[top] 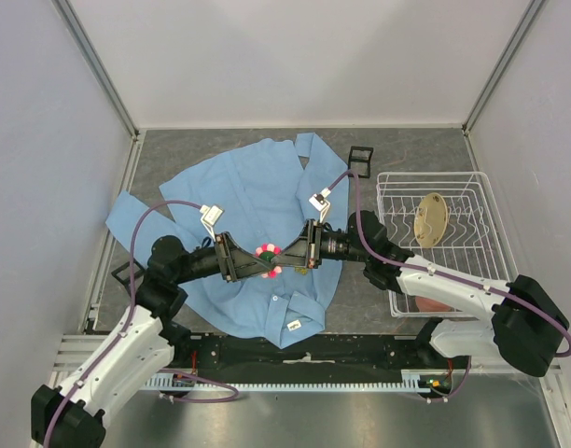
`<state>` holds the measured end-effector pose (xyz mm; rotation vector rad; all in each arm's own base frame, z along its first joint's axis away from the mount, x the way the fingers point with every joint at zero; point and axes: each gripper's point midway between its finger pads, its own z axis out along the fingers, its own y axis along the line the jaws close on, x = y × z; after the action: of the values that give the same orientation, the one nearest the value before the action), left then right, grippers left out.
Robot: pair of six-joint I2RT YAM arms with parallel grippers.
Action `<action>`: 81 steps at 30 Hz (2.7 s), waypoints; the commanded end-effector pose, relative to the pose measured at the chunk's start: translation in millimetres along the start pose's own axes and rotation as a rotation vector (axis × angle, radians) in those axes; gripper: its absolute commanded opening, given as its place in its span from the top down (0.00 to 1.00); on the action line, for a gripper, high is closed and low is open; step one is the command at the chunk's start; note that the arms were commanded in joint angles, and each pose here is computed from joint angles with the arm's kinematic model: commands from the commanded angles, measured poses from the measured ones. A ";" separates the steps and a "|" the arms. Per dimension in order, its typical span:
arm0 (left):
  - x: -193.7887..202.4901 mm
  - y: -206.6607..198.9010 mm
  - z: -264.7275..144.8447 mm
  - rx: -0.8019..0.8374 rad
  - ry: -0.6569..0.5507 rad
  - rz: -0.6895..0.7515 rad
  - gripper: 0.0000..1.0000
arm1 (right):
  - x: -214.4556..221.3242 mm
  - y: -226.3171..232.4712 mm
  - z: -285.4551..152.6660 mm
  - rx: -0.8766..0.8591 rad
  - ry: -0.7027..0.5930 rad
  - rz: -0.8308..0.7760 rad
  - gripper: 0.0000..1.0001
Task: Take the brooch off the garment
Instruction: Close the brooch.
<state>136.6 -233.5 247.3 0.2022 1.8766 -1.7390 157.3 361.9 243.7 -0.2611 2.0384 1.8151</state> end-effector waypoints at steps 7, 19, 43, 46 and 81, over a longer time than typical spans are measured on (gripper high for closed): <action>-1.7 -14.5 3.4 0.056 0.001 0.058 0.63 | -19.0 8.4 3.9 -0.021 -0.068 -0.022 1.00; 1.3 -11.0 2.1 0.056 -0.004 0.054 0.70 | -17.2 6.1 1.7 -0.019 -0.060 -0.019 1.00; 5.6 -12.4 10.1 0.086 0.105 0.057 0.82 | -9.1 3.2 6.9 0.016 -0.007 -0.063 1.00; 6.3 -12.1 11.2 0.090 0.126 0.062 0.83 | -6.8 3.5 7.5 0.018 0.003 -0.078 1.00; 10.6 -10.7 -0.8 0.044 0.156 0.104 0.44 | 6.3 -5.2 9.5 0.068 0.038 -0.131 1.00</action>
<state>124.0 -241.7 230.3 0.4086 1.9915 -1.7544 145.9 370.2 232.7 -0.4573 2.0892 1.6687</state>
